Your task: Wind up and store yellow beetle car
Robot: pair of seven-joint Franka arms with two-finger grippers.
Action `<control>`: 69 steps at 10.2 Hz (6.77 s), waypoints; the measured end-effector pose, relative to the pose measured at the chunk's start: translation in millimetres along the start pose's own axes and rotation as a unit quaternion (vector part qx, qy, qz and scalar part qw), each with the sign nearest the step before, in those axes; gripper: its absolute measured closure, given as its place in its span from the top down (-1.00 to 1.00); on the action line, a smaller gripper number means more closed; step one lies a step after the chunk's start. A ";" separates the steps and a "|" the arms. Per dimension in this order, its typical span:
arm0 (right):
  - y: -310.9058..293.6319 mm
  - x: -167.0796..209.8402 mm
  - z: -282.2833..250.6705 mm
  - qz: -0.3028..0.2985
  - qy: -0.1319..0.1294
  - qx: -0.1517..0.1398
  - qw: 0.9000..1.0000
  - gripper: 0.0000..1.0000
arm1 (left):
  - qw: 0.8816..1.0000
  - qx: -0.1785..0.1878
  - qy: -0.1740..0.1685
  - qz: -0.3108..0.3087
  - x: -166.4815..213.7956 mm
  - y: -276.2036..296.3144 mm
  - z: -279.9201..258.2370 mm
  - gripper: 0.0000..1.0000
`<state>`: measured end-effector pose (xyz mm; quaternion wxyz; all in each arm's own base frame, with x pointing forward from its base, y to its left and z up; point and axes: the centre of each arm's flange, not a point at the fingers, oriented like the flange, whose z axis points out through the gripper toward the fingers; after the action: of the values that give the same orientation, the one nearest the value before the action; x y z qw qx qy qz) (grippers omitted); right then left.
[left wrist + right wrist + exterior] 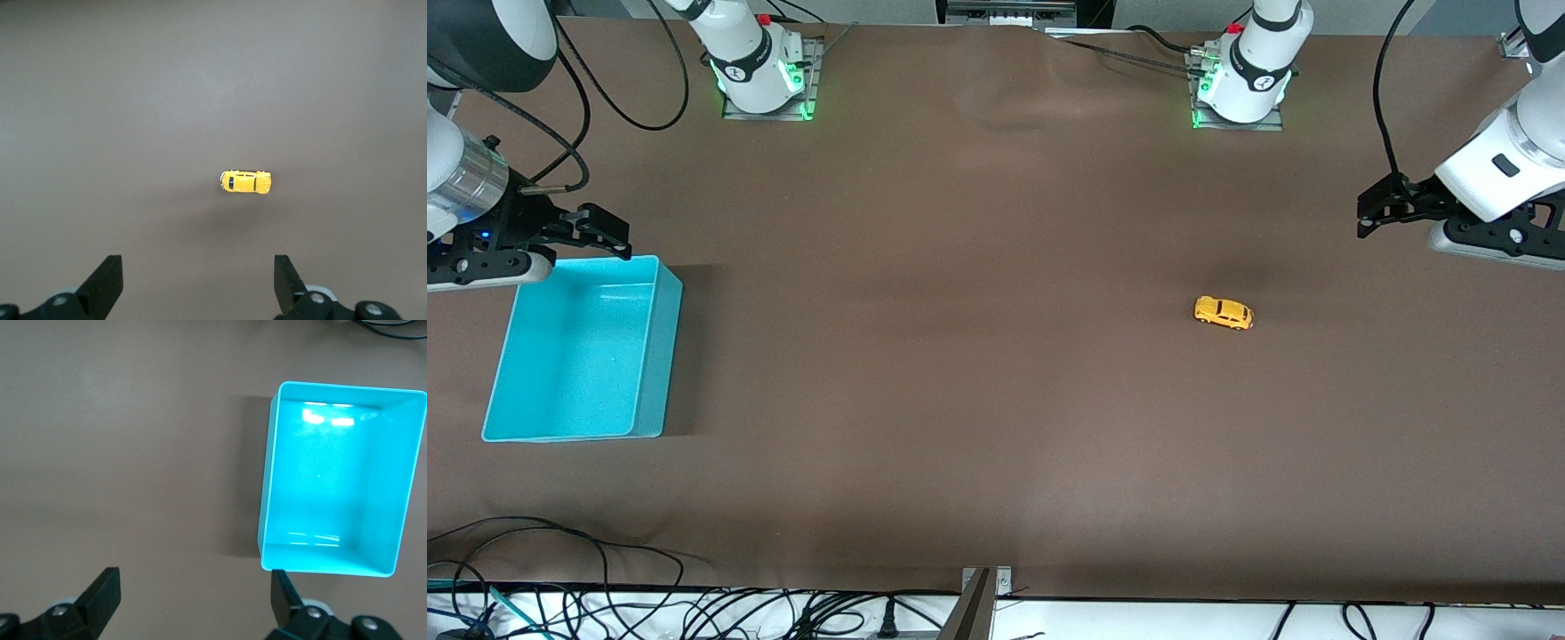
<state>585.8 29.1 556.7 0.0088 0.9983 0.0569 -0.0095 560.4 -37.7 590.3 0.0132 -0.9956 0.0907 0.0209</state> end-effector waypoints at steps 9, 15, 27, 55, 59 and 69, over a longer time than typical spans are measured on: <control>0.0 -0.9 2.1 0.001 -0.007 0.000 1.000 1.00 | 1.000 -0.014 -0.013 0.002 -0.9 5.6 4.3 1.00; 1.2 -1.1 6.7 0.002 -0.016 0.001 1.000 1.00 | 1.000 -0.018 -0.008 -0.001 -0.6 2.6 -0.2 1.00; 1.5 0.3 10.4 0.002 -0.019 0.002 1.000 1.00 | 1.000 -0.018 -0.004 -0.001 2.5 1.9 -3.6 1.00; 28.3 -6.1 12.6 0.000 -0.036 0.014 0.999 1.00 | 0.999 -0.027 -0.014 0.043 16.9 49.4 6.9 1.00; 28.3 -6.0 12.7 -0.002 -0.036 0.014 0.999 1.00 | 0.996 -0.034 -0.043 0.073 29.6 52.0 37.4 1.00; 28.5 -2.0 21.5 -0.004 -0.041 0.015 0.999 1.00 | 0.905 -0.036 -0.028 0.423 43.3 37.0 218.1 1.00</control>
<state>586.7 0.2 535.8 -0.0039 0.9969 0.0602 -0.0515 587.6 -75.3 369.7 -0.0306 -0.8626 0.5018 0.0554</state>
